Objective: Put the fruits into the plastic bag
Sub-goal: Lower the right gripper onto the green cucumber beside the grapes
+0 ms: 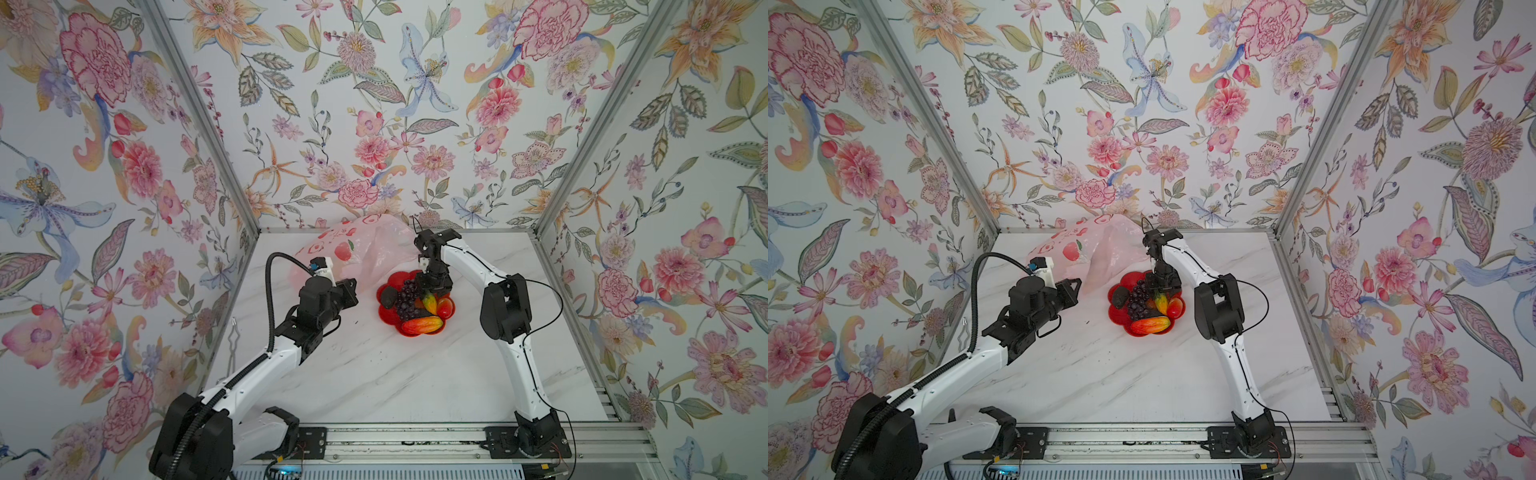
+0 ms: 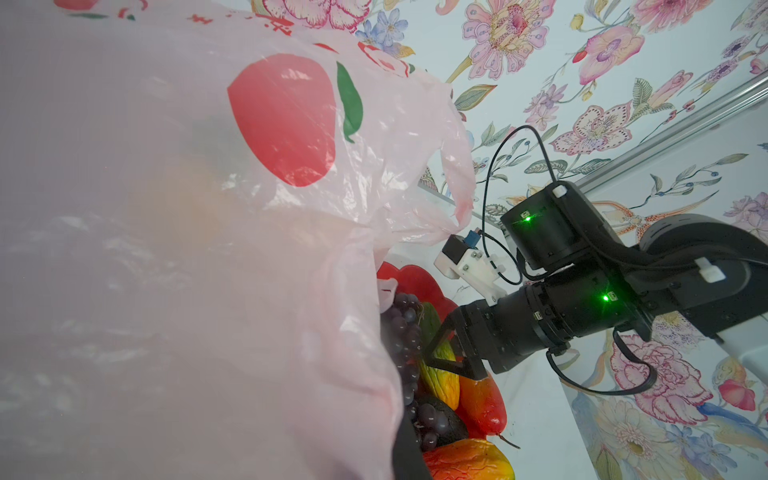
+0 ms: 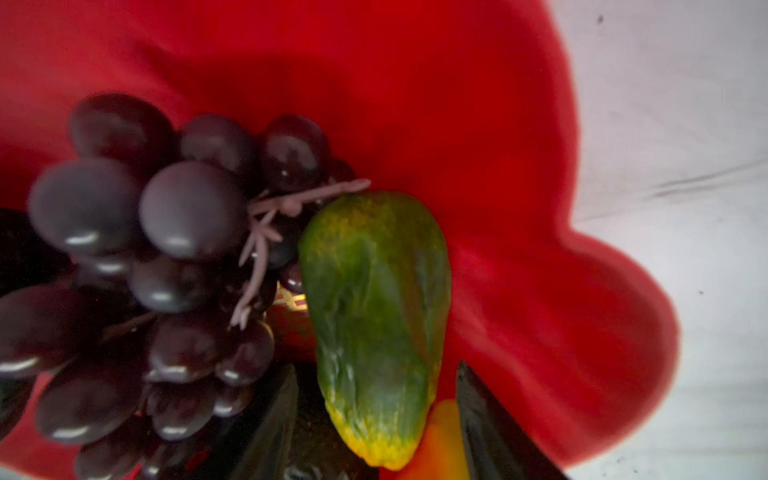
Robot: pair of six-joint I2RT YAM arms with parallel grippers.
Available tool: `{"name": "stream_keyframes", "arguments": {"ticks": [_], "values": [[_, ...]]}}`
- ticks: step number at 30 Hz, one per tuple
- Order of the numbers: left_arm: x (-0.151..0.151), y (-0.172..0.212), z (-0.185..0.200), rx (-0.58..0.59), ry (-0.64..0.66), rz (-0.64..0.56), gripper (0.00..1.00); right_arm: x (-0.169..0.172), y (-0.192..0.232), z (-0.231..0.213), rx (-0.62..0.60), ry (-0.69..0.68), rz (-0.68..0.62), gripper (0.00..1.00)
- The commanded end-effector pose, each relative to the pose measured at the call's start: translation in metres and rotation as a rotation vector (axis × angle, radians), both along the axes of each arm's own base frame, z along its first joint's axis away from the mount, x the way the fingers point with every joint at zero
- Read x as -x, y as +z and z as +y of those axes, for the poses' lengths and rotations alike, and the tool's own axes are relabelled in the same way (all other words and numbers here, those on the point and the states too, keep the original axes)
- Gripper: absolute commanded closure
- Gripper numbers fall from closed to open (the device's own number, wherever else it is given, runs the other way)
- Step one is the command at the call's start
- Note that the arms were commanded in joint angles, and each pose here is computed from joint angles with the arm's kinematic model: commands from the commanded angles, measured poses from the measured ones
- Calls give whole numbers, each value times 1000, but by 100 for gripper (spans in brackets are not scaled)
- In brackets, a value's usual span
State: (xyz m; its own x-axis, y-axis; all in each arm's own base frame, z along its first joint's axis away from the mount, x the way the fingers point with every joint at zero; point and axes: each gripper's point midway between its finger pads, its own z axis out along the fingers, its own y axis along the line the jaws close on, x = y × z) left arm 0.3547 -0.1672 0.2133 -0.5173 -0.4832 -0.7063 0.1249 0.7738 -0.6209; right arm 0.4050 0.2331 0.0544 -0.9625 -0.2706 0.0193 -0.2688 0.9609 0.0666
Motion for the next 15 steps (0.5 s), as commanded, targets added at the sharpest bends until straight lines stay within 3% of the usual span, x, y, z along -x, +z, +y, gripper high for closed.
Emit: {"name": "stream_keyframes", "arguments": {"ticks": [1,15], "values": [[1,5,7,-17,14,-12,100,-4,-6,-1,18,5,1,39],[2,4,10,-9,16,-14,100,-11,10,10,-2,1,-73,65]]}}
